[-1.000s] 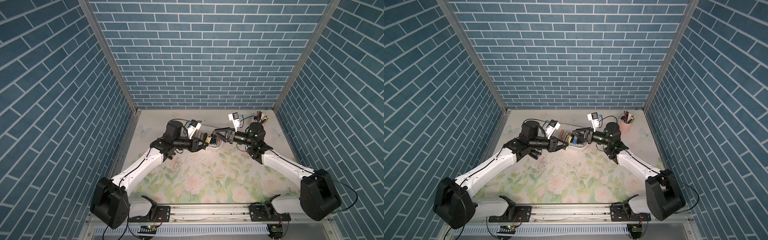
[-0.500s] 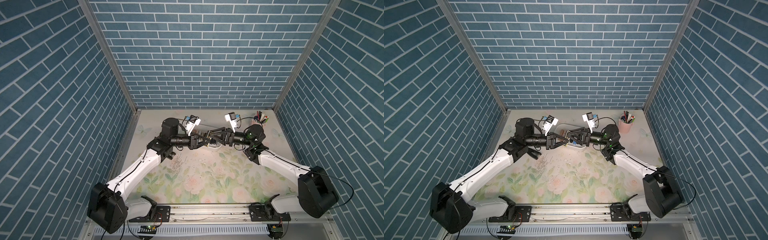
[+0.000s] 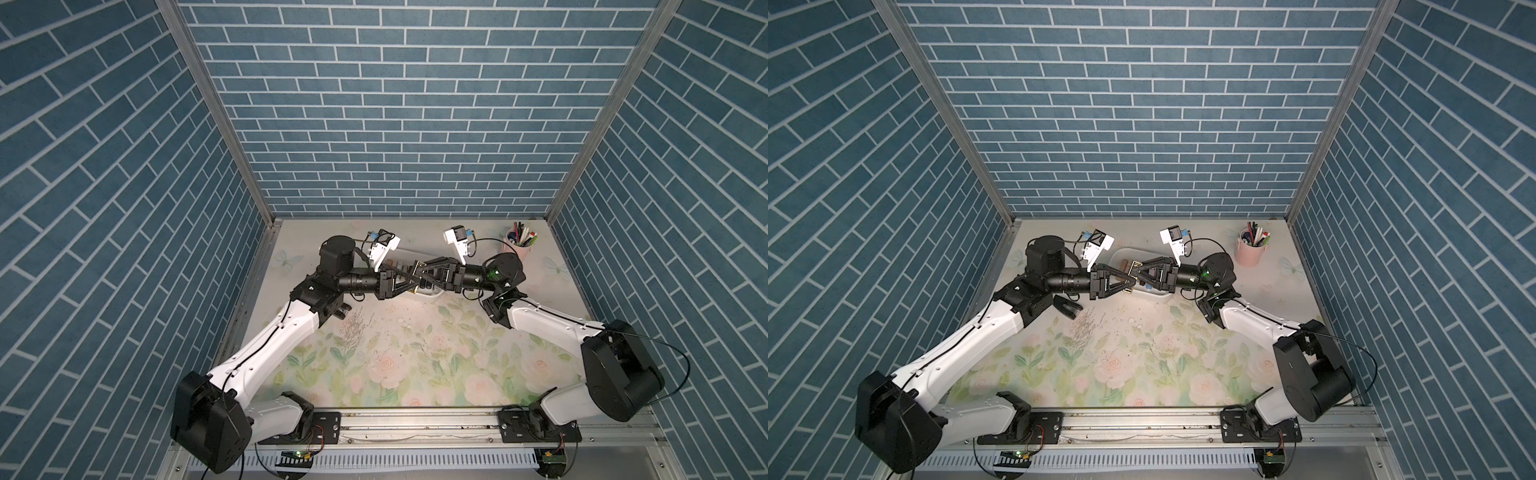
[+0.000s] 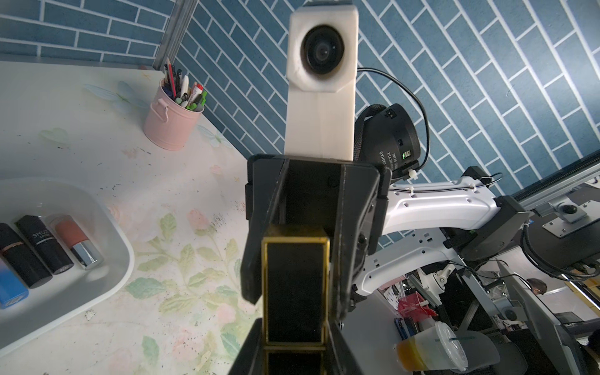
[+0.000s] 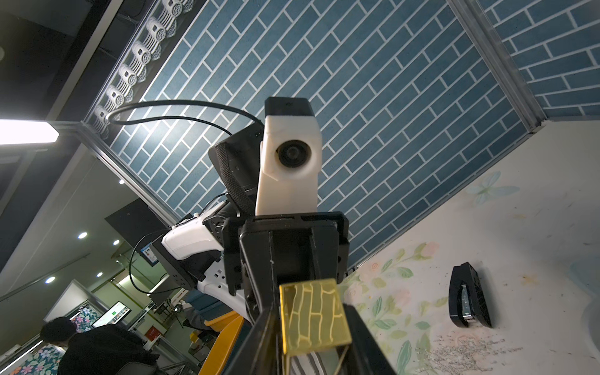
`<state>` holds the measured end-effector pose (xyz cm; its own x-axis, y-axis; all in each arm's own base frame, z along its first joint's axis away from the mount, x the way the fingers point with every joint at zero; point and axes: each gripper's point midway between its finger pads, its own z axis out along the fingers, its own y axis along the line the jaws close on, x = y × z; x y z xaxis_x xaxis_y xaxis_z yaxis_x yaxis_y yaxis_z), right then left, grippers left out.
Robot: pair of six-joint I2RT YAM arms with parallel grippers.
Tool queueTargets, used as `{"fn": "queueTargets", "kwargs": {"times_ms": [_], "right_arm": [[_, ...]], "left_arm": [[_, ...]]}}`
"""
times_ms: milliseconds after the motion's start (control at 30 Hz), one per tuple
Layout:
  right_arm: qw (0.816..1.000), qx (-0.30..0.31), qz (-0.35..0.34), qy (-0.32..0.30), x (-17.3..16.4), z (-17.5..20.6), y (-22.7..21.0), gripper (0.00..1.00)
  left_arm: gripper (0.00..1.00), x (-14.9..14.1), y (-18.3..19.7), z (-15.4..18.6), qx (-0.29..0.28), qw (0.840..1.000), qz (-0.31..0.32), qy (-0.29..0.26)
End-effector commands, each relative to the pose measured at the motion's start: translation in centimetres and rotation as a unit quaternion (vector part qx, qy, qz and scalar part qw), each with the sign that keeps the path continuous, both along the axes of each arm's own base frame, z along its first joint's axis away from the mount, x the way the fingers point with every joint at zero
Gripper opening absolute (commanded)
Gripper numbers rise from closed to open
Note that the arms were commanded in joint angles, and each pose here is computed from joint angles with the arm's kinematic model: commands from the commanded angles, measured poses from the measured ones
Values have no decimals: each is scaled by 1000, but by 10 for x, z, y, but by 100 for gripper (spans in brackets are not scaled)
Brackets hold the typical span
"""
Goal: Put the lipstick into the storage box
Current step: Pick up the lipstick at the center of the board, then place the lipstick in the storage box.
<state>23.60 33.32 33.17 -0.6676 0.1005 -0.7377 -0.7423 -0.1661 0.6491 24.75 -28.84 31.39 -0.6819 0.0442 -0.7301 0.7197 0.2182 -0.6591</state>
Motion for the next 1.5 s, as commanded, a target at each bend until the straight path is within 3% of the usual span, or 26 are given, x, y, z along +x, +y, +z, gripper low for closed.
{"fn": "queueTargets", "kwargs": {"times_ms": [0, 100, 167, 300, 467, 500, 600, 700, 767, 867, 1267, 1467], "right_arm": [[999, 16, 22, -16, -12, 7, 1, 30], [999, 17, 26, -17, -14, 7, 2, 21], [999, 17, 27, -17, -15, 7, 3, 16], [999, 18, 25, -17, -14, 8, 3, 11], [1000, 10, 9, -3, -5, 3, 4, 9], [1000, 3, 2, 4, -1, 0, 5, 9], [998, -34, -41, 30, 22, -16, 4, 8], [985, -105, -114, 69, 58, -45, -2, 8], [959, -185, -183, 108, 85, -80, -13, 8], [921, -267, -243, 148, 112, -118, -30, 8], [840, -414, -303, 179, 174, -199, -45, 8], [817, -455, -304, 181, 190, -228, -45, 7]], "left_arm": [[13, -1, 2, 17, -14, 1000, 0, -25], [14, 0, 2, 15, -13, 1000, 1, -24], [29, 1, 2, 14, -10, 1000, 5, -23], [45, 3, 3, 12, -6, 1000, 9, -23], [96, 10, 9, 20, 5, 999, 31, -38], [100, 12, 13, 23, 8, 998, 40, -43], [100, 26, 32, 35, 28, 993, 95, -67], [100, 44, 62, 40, 83, 972, 196, -101], [100, 50, 86, 43, 109, 950, 264, -122], [100, 51, 109, 38, 135, 928, 317, -139], [100, 53, 125, -49, 213, 914, 341, -60], [100, 53, 122, -67, 225, 916, 330, -46]]}}
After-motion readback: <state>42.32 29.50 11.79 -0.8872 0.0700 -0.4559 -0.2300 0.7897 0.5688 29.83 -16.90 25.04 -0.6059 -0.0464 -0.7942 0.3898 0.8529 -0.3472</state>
